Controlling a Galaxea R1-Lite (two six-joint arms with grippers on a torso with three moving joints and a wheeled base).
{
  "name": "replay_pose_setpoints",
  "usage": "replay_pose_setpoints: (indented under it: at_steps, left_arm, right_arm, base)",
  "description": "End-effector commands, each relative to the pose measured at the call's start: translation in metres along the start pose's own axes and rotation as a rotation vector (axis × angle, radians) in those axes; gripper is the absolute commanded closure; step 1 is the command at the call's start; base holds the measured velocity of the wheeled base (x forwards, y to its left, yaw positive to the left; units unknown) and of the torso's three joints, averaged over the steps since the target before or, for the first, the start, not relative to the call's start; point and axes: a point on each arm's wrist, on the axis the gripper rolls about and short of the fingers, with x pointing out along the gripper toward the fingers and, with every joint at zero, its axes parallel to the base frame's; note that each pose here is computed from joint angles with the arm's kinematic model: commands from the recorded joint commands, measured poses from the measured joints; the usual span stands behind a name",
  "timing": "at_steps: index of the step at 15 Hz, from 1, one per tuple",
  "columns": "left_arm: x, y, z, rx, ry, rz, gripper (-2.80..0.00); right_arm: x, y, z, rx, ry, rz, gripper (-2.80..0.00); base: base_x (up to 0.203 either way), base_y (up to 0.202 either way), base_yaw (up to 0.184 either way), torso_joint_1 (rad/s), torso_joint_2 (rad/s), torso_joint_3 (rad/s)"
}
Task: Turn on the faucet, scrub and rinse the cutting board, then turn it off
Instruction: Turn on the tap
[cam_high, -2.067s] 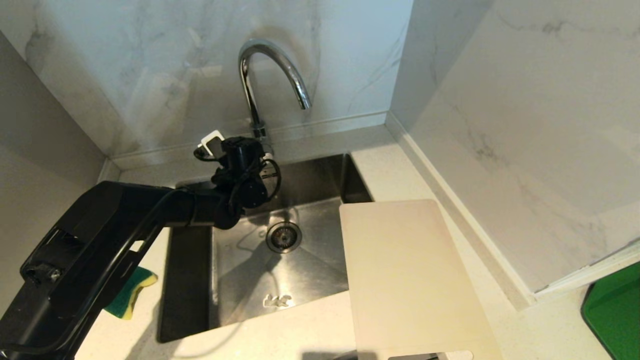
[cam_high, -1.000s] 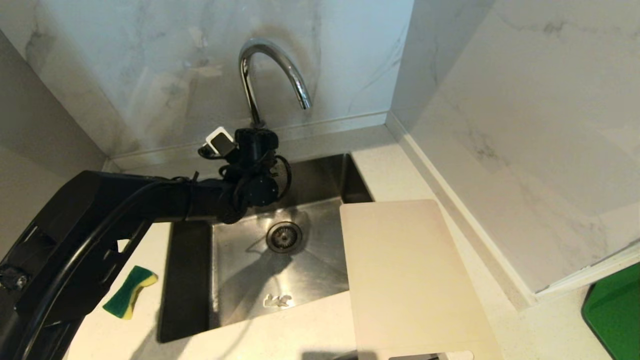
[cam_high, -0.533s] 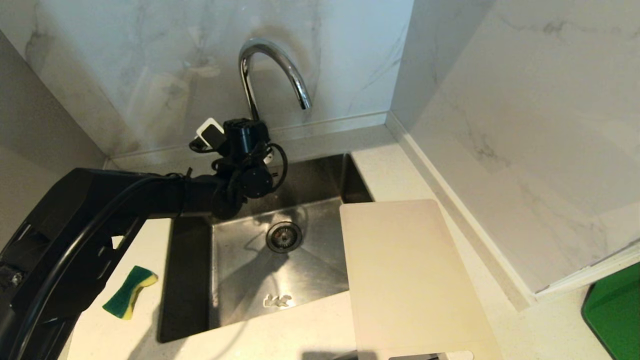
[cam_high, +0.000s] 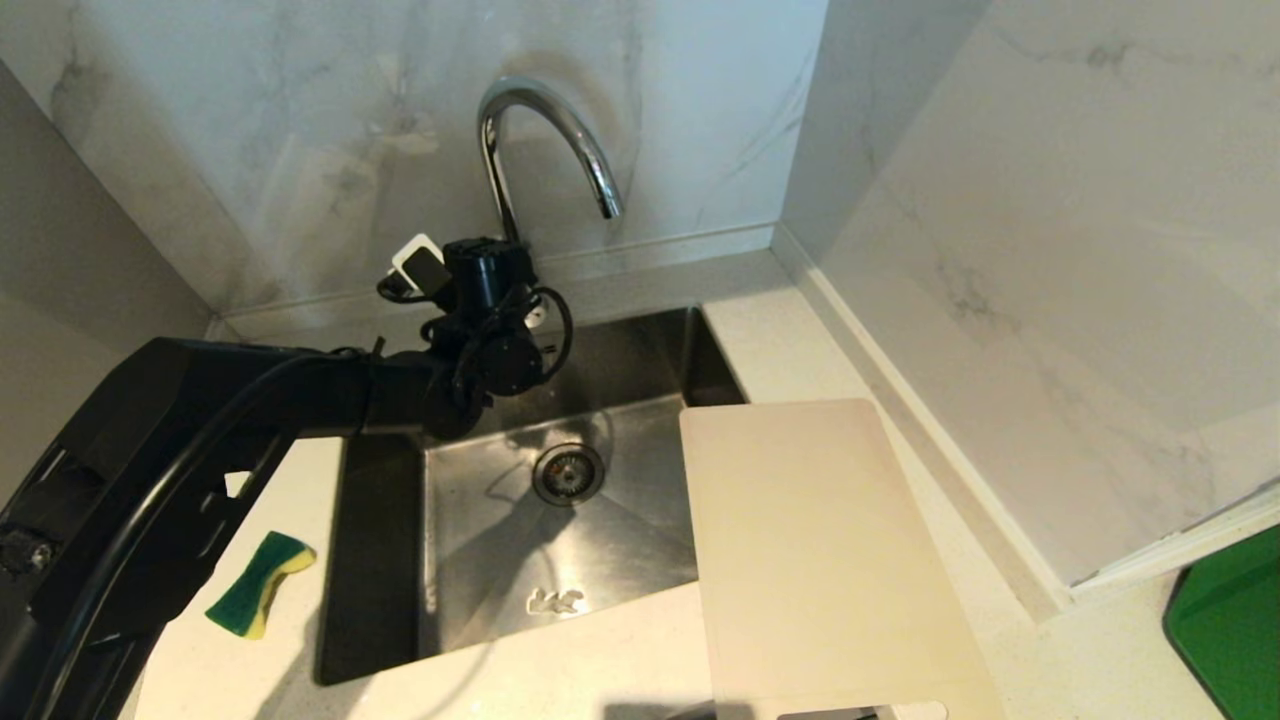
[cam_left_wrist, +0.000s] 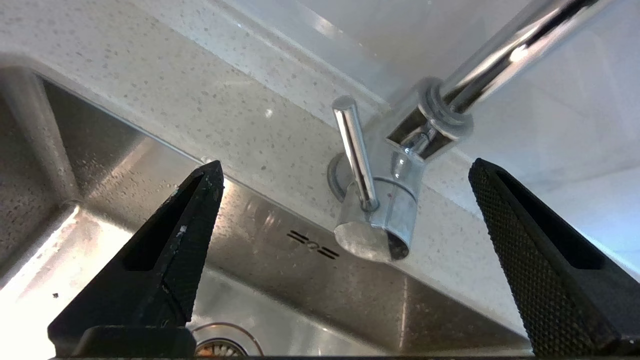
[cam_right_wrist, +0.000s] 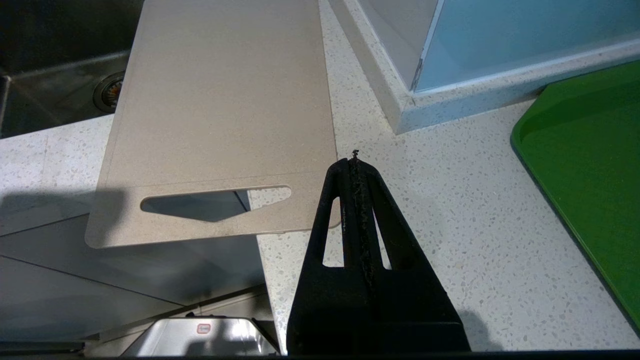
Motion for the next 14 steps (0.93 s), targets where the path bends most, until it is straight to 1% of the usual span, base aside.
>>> replay_pose_setpoints:
  at_steps: [1,3,5,10,14]
  left_arm:
    - [0.003,0.004,-0.008,0.006,0.002,0.009,-2.80]
    - [0.005,0.006,-0.011,0.012,0.014,0.001,-2.80]
    - [0.011,0.011,-0.007,0.013,0.007,0.008,-2.80]
    - [0.030,0.027,-0.007,0.029,0.014,0.016,-2.80]
    - [0.036,0.031,-0.006,0.032,0.014,0.020,-2.80]
  right_arm:
    - [0.000,0.000,0.000,0.000,0.000,0.000,0.00]
    - [0.000,0.000,0.000,0.000,0.000,0.000,0.00]
    - [0.000,0.000,0.000,0.000,0.000,0.000,0.00]
    - [0.000,0.000,0.000,0.000,0.000,0.000,0.00]
    - [0.000,0.000,0.000,0.000,0.000,0.001,0.00]
  base:
    - [0.000,0.000,0.000,0.000,0.00,0.000]
    - [0.000,0.000,0.000,0.000,0.00,0.000]
    - [0.000,0.000,0.000,0.000,0.00,0.000]
    - [0.000,0.000,0.000,0.000,0.00,0.000]
    - [0.000,0.000,0.000,0.000,0.00,0.000]
